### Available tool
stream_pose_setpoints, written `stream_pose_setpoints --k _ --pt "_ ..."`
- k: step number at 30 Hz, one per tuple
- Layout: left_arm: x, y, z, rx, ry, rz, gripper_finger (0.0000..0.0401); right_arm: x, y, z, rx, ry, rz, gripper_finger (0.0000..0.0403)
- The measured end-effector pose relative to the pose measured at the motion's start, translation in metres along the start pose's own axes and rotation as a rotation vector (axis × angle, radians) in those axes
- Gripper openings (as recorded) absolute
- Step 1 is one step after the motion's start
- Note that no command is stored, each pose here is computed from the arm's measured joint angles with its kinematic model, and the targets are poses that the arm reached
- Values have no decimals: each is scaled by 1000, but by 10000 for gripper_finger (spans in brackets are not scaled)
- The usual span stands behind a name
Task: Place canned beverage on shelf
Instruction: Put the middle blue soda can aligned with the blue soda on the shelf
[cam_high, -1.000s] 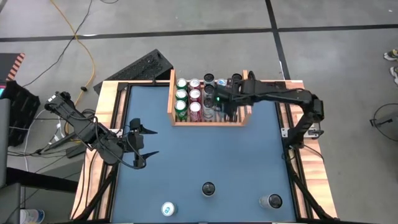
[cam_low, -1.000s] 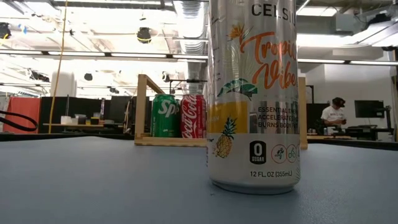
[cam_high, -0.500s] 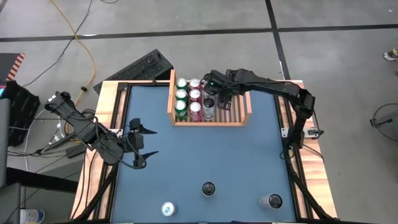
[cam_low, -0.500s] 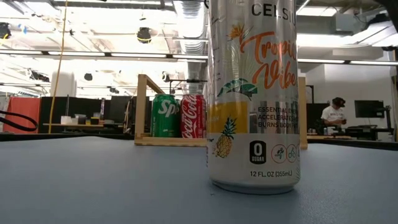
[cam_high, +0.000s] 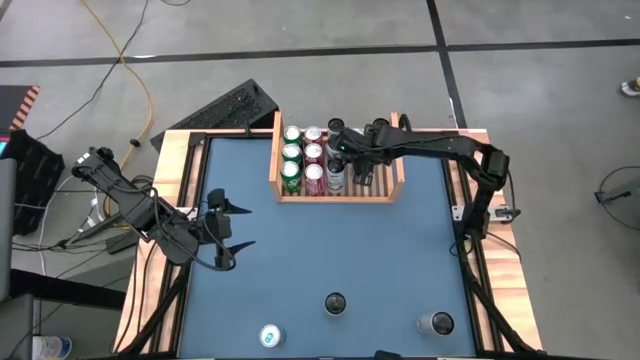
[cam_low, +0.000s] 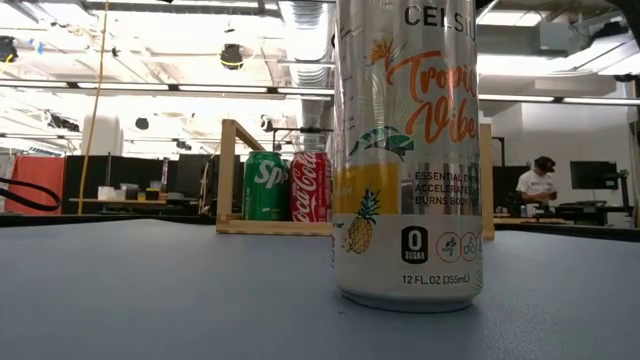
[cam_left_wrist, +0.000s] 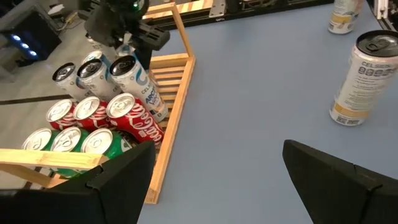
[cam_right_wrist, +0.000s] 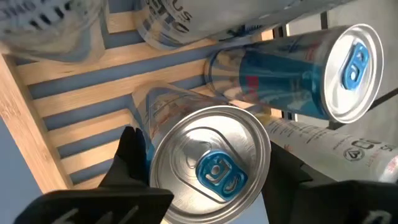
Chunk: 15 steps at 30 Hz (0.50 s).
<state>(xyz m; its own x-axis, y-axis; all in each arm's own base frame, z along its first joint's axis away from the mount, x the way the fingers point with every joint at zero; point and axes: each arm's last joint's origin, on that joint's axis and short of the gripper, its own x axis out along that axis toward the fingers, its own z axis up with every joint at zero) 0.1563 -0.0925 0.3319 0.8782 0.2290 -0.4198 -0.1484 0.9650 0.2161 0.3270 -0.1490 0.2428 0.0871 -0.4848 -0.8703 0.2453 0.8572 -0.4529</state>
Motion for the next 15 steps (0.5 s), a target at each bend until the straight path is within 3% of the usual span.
stream_pose_setpoints --k 15 --pt "0 1 0 -15 -8 30 341 -3 -16 9 -15 -68 -23 152"
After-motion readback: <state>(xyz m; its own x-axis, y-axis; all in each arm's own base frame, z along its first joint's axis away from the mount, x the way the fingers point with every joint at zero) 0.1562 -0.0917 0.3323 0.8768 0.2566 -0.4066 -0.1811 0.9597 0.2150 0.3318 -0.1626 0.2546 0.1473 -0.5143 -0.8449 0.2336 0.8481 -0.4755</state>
